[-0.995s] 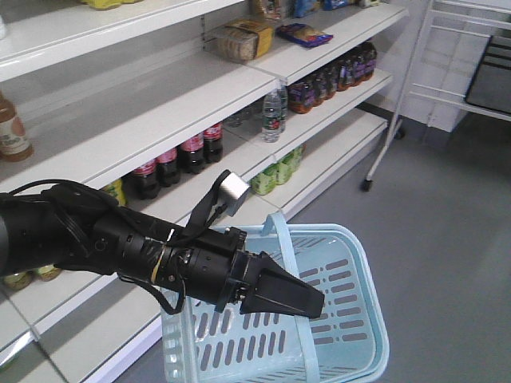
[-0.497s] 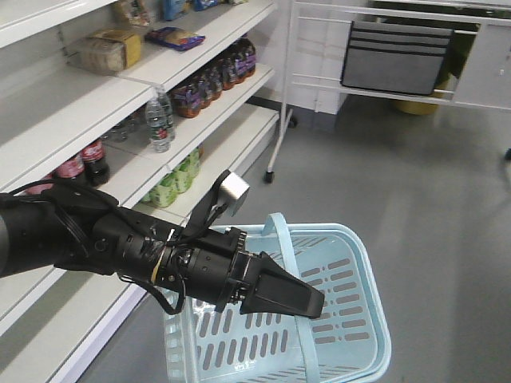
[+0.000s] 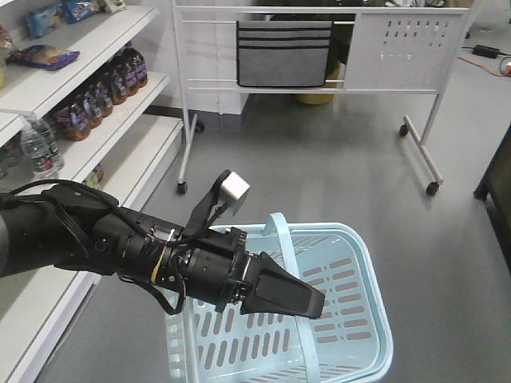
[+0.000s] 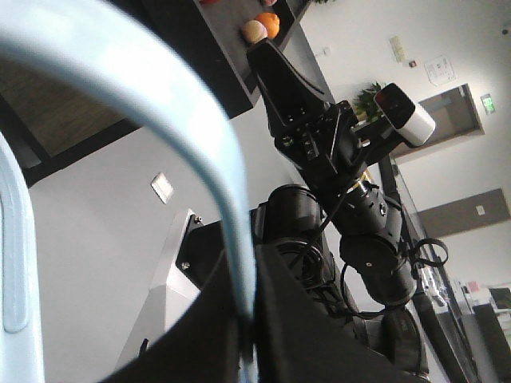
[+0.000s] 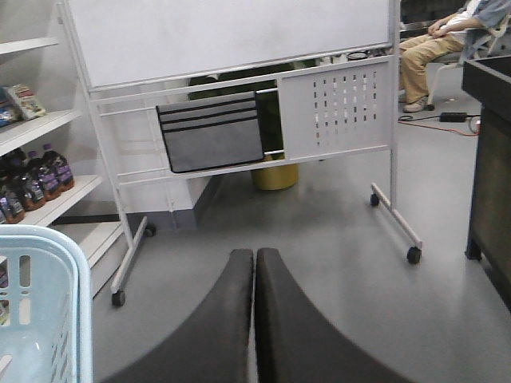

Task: Place coke in basket with both arms
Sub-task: 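Turn the base away from the shelf holding the basket in the left gripper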

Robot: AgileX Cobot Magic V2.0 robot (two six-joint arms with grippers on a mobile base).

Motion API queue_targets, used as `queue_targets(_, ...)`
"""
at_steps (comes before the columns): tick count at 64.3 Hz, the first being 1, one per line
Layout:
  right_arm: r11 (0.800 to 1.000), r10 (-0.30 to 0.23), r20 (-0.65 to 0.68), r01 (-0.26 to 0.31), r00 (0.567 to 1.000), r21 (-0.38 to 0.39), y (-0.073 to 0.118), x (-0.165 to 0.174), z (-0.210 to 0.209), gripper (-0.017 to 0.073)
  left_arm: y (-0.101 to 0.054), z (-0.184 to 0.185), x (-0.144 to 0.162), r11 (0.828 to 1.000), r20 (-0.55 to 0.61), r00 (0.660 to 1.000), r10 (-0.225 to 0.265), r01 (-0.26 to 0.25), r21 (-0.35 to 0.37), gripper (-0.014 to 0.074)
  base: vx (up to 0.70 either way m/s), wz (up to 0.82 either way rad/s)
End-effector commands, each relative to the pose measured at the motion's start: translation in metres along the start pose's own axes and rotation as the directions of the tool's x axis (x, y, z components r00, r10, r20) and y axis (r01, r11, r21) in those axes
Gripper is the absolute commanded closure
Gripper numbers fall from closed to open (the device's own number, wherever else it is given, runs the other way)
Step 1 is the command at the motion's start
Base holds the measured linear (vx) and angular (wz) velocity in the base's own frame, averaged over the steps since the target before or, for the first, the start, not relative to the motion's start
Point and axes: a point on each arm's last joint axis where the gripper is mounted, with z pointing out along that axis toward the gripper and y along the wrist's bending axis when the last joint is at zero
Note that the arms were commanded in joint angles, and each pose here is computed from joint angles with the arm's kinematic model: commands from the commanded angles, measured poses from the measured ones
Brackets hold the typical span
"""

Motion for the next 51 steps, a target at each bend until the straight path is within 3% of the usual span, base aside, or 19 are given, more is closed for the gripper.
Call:
queue_targets(1,1.0,-0.016,0.058,0.017,0.998,-0.022,0.0015,-0.0003,0.0,0.0565,-0.0397,-0.0075,0.0003,0.973,-0.026,0.998,0.053,-0.046,0.224,0.0598,0.14,-0.4)
queue_targets(51,1.0,-0.016,0.058,0.017,0.998,-0.022,0.0015,-0.0003,0.0,0.0565,-0.0397,-0.0075,0.0003,0.973,-0.026,0.998,0.053,-0.046,0.224,0.0598,0.17,-0.2)
